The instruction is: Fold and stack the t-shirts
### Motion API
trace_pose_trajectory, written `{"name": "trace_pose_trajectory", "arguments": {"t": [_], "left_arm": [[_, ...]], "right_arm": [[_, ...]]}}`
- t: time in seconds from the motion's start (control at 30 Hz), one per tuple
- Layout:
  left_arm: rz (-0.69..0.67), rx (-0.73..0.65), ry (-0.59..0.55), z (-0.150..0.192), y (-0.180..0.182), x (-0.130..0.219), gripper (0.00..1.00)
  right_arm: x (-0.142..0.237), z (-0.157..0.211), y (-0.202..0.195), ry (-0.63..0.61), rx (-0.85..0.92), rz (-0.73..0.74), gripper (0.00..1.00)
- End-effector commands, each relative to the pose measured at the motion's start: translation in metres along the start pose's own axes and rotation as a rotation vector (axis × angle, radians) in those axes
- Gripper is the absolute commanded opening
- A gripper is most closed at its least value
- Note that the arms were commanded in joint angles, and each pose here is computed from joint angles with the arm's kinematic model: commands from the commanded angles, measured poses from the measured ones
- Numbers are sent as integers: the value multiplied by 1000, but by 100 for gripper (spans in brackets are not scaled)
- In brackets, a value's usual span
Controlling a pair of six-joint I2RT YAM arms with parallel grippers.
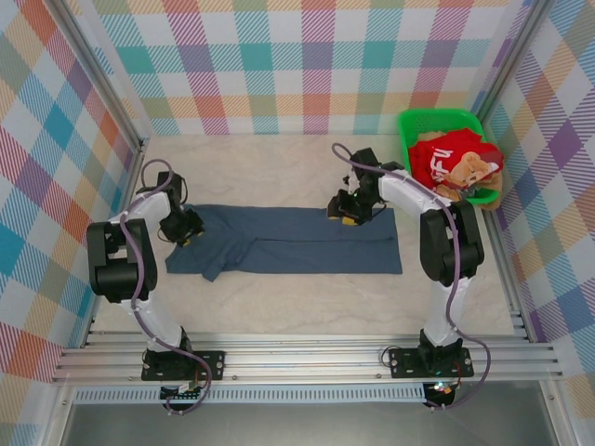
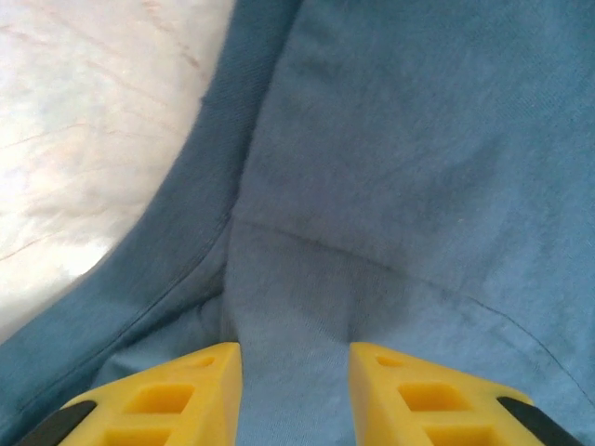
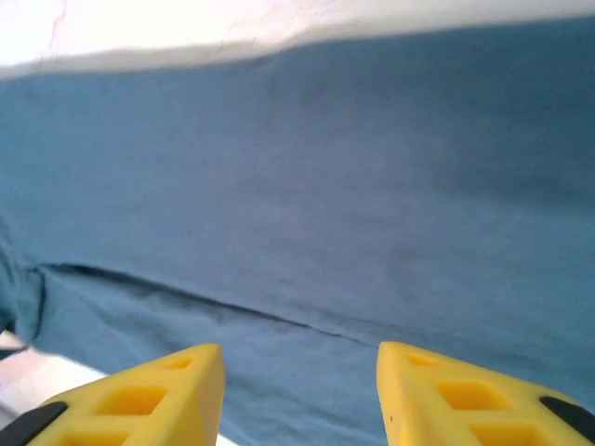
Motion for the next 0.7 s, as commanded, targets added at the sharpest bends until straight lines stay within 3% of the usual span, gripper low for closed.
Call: {"name": "trace_pose_trajectory", "arguments": {"t": [0.0, 0.2, 0.37, 0.67], "left_arm": [[33, -79, -5, -4, 0, -8, 35], [10, -95, -1, -1, 3, -14, 35], [-100, -93, -134, -4, 15, 13, 40], [-23, -82, -118, -21, 13, -4, 37]], "right_arm": [[-7, 3, 4, 50, -28, -124, 48], [-14, 6, -2, 66, -42, -101, 48], [-19, 6, -5, 73, -49, -89, 48], [-34, 6, -14, 102, -64, -63, 48]]}}
Point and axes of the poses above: each hand's point on the last joint's axis, 136 mm out from that joint toward the fingers, its own x axis back along the fingers, its own y axis along the line the jaws close on, z = x × y, the point moved 9 cm from there along x, back along the fingers, and after that the axes turned 5 degrees about -x, right-handed, at the moved point
